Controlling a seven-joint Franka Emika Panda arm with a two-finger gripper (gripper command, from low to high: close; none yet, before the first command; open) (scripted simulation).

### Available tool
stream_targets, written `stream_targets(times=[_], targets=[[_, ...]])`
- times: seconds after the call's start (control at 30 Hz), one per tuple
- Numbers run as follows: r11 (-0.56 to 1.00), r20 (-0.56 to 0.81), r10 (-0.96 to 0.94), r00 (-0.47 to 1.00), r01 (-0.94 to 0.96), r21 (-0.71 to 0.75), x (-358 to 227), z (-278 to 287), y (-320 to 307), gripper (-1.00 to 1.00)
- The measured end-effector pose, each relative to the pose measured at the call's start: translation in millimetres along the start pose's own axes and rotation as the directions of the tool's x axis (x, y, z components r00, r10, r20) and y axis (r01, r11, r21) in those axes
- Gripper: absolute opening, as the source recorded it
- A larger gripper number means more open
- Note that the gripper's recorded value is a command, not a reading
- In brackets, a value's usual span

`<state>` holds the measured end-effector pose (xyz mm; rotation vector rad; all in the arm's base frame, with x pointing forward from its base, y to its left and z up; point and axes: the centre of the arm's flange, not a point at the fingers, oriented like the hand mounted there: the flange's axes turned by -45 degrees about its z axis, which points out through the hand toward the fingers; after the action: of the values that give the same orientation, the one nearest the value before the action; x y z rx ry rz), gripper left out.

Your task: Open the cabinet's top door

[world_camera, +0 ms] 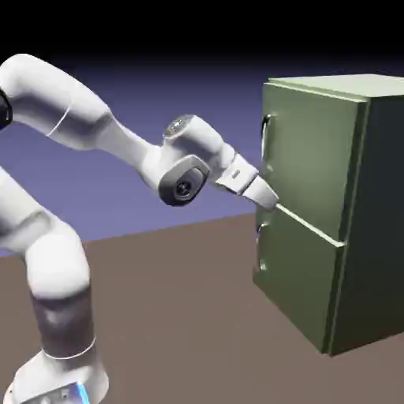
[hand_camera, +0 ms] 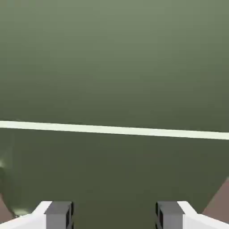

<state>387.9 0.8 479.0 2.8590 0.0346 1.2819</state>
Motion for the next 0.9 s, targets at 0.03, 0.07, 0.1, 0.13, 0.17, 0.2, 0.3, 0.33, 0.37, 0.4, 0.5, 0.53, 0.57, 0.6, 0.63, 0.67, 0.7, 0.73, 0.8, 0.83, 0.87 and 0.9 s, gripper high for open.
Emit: stream_targets(times=[0.03, 0.07, 0.1, 0.13, 0.17, 0.2, 0.3, 0.33, 0.37, 0.4, 0.5, 0.53, 0.57, 0.6, 0.63, 0.67, 0.7, 0.73, 0.8, 0.83, 0.87, 0.9], targets=[[1.0, -0.017, 0.01, 1.0, -0.01, -0.003, 5, -6, 1, 0.0], [1.0, -0.034, 0.02, 0.999, -0.02, -0.005, 10, -11, 2, 0.0], [1.0, -0.051, 0.029, 0.998, -0.029, -0.007, 14, -17, 3, 0.0], [0.999, -0.068, 0.038, 0.997, -0.039, -0.009, 19, -23, 4, 0.0], [0.999, -0.085, 0.046, 0.995, -0.047, -0.011, 23, -28, 4, 0.0], [0.998, -0.102, 0.054, 0.993, -0.056, -0.012, 27, -34, 5, 0.0], [0.997, -0.153, 0.076, 0.985, -0.079, -0.014, 37, -51, 4, 0.0], [0.996, -0.169, 0.082, 0.982, -0.086, -0.015, 40, -56, 4, 0.0], [0.996, -0.186, 0.088, 0.979, -0.092, -0.015, 43, -61, 3, 0.0], [0.995, -0.202, 0.093, 0.975, -0.098, -0.014, 45, -66, 2, 0.0], [0.993, -0.251, 0.107, 0.962, -0.114, -0.013, 52, -81, -2, 0.0], [0.993, -0.267, 0.11, 0.957, -0.118, -0.012, 54, -85, -4, 0.0], [0.992, -0.282, 0.113, 0.953, -0.122, -0.012, 56, -90, -6, 0.0], [0.992, -0.298, 0.116, 0.948, -0.125, -0.011, 57, -94, -8, 0.0], [0.992, -0.313, 0.119, 0.942, -0.128, -0.01, 59, -98, -11, 0.0], [0.991, -0.328, 0.121, 0.937, -0.131, -0.009, 60, -102, -13, 0.0], [0.991, -0.343, 0.122, 0.931, -0.133, -0.008, 61, -105, -16, 0.0], [0.991, -0.357, 0.124, 0.926, -0.135, -0.007, 62, -108, -19, 0.0], [0.991, -0.385, 0.125, 0.914, -0.137, -0.005, 63, -114, -26, 0.0], [0.99, -0.399, 0.125, 0.908, -0.138, -0.004, 64, -116, -29, 0.0], [0.99, -0.412, 0.125, 0.902, -0.138, -0.003, 64, -118, -33, 0.0], [0.99, -0.425, 0.124, 0.896, -0.138, -0.002, 65, -120, -37, 0.0]])
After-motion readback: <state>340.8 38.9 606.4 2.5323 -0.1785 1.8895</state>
